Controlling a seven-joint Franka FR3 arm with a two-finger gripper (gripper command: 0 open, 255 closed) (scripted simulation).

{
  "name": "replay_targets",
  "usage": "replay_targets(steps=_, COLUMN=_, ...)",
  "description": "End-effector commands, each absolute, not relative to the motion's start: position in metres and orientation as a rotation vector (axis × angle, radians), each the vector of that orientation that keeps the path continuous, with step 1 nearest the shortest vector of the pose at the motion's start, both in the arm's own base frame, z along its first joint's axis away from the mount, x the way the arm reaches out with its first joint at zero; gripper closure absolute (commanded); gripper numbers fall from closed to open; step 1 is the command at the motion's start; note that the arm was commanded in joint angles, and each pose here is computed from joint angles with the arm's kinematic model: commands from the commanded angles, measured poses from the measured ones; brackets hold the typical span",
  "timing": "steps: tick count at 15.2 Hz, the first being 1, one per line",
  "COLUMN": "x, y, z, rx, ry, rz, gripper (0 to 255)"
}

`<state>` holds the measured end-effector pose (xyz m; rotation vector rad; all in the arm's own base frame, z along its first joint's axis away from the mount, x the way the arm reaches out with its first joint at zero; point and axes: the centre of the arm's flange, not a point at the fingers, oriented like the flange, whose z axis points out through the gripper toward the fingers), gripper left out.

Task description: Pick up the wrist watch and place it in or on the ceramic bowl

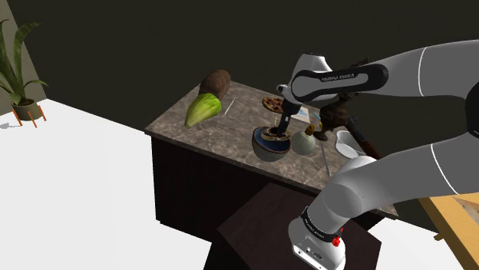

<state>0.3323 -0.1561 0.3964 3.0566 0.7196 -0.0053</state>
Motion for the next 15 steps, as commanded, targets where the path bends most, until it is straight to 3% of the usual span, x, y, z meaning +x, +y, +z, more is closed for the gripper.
replay_targets(steps=1, x=0.332, y=-0.156, z=0.391, rx=3.056, ry=0.719, rz=-0.004, gripper=255)
replay_targets(steps=7, x=0.332, y=-0.156, z=0.391, rx=3.056, ry=0.719, rz=-0.004, gripper=255)
replay_targets(steps=8, x=0.332, y=-0.156, z=0.391, rx=3.056, ry=0.719, rz=-0.004, gripper=0)
replay_targets(steps=13, x=0.332, y=-0.156, z=0.391, rx=3.056, ry=0.719, rz=-0.004, gripper=0)
replay_targets(steps=15, x=0.332, y=-0.156, z=0.417, rx=3.056, ry=0.719, rz=-0.004, gripper=0)
